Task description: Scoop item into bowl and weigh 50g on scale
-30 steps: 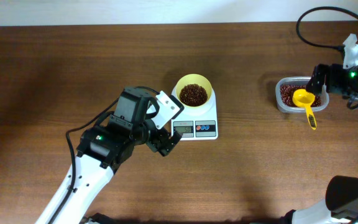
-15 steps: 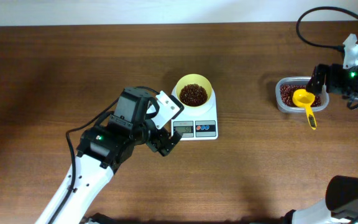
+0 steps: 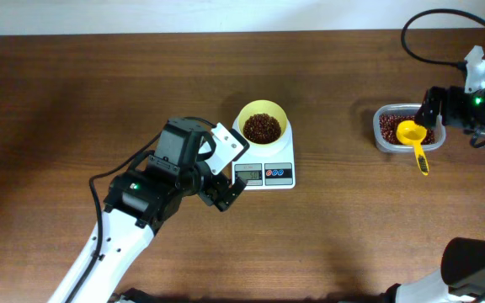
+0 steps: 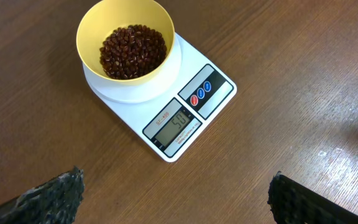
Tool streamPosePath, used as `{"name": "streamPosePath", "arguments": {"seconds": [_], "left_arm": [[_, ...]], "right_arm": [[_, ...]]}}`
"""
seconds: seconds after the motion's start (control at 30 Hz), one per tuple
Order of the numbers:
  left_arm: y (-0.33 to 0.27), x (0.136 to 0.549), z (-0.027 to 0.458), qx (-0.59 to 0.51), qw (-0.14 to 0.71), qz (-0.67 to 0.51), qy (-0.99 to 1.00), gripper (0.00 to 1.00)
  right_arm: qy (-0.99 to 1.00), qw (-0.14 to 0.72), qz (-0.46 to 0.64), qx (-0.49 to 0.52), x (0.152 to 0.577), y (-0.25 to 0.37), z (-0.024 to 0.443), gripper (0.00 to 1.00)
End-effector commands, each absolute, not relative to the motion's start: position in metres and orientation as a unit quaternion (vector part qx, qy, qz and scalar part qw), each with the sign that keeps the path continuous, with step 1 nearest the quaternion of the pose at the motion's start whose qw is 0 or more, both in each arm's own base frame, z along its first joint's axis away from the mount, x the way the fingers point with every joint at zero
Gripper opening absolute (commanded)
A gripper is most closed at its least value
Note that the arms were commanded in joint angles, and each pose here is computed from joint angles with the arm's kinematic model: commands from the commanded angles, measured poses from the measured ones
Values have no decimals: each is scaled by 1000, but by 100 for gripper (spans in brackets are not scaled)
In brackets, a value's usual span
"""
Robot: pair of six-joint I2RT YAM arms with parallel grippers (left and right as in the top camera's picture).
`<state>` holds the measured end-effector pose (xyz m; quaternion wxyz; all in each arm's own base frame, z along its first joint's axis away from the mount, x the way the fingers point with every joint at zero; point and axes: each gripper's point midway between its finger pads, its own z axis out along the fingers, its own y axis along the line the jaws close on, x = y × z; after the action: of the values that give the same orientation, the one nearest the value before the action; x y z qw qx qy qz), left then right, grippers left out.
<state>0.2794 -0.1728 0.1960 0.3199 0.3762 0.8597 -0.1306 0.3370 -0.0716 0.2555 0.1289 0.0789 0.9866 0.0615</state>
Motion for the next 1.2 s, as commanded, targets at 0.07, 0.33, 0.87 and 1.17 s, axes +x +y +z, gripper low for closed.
{"name": "streamPosePath", "arguments": {"seconds": [0.07,0.33,0.87,1.17], "left_arm": [[-173,279,199,375,324,-136,858,99],[-173,277,197,365,317,-141,864,99],[-208,288,120,48,253,-58,965,99],[-211,287,100,0,255,-22,967,99]], "right_arm": [[986,143,53,73,339,-74,263,99],[986,143,53,73,339,-74,263,99],[986,143,53,73,339,-74,263,99],[986,143,53,73,339,-74,263,99]]}}
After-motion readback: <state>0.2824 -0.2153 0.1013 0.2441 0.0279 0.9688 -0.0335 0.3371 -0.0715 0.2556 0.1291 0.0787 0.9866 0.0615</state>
